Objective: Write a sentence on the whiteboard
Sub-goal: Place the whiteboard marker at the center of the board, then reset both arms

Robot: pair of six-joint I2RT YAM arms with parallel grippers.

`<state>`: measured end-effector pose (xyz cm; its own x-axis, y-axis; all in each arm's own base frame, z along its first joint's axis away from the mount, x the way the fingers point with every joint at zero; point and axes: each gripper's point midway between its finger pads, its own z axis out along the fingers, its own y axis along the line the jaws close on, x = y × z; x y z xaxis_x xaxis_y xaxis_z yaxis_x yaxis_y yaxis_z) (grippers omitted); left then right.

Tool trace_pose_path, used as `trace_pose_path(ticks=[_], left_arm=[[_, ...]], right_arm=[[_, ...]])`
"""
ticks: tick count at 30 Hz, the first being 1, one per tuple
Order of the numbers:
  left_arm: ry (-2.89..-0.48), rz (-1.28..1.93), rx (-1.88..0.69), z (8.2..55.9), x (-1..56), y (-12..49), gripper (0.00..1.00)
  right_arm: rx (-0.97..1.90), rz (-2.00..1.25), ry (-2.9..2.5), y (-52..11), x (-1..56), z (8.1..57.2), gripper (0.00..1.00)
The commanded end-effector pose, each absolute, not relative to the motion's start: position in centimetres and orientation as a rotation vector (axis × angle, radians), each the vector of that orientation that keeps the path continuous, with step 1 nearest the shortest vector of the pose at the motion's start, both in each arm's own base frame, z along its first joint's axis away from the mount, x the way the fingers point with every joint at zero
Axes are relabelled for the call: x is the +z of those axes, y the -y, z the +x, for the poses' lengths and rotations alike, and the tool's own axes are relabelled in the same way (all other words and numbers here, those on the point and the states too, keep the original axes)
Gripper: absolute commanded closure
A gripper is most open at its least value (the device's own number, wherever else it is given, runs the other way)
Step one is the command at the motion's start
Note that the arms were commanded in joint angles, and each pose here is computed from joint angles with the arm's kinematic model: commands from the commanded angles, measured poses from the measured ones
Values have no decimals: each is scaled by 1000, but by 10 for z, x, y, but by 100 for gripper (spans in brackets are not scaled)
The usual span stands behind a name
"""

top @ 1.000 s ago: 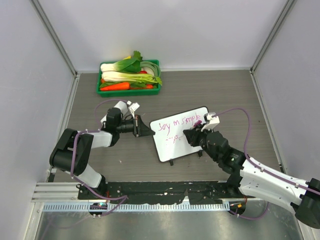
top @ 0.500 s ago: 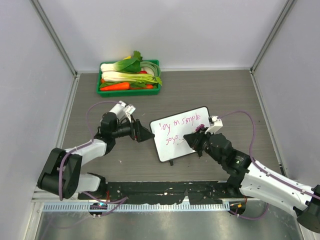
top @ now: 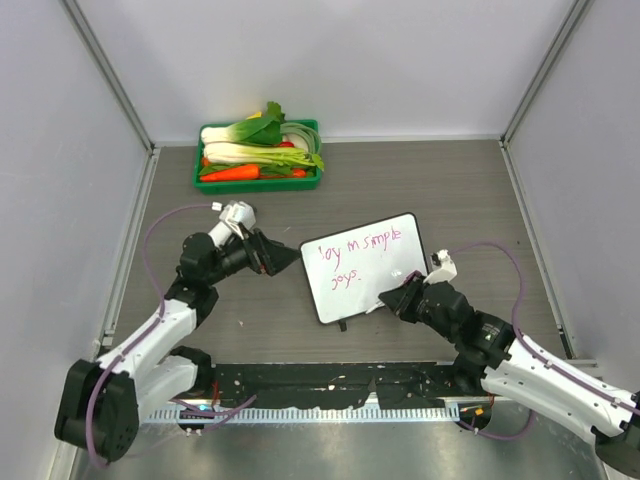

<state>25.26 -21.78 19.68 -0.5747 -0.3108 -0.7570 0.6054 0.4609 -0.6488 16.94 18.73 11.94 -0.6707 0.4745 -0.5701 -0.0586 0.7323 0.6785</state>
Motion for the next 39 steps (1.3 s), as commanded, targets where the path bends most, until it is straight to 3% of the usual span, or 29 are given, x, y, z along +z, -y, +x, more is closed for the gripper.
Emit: trace_pose_path(ticks=[1,9,11,15,18,22,28,32,39], left_arm=[[-1856,-4,-1174,259,198,198,0],[-1870,-285,-1090,262,202,171,0],[-1882,-320,-1052,265,205,166,0],[-1952,-379,-985,266,202,159,0],[-2020,-409,-955,267,194,158,0],[-2083,-452,-931,266,180,156,0],[-2181,-504,-881,260,157,153,0],[-2230,-524,-852,258,149,151,0],[-2293,-496,-689,266,153,137,0]], right_arm=[[845,505,-2251,-173,102,157,99],[885,792,-2371,-169,59,133,99],[887,844,-2380,-166,52,130,94],[877,946,-2377,-161,40,126,75],[920,1009,-2357,-163,40,127,49],[980,1066,-2312,-166,45,131,22],[1013,1010,-2180,-165,84,152,21],[985,796,-2120,-173,144,170,20],[612,325,-2277,-196,185,203,20]])
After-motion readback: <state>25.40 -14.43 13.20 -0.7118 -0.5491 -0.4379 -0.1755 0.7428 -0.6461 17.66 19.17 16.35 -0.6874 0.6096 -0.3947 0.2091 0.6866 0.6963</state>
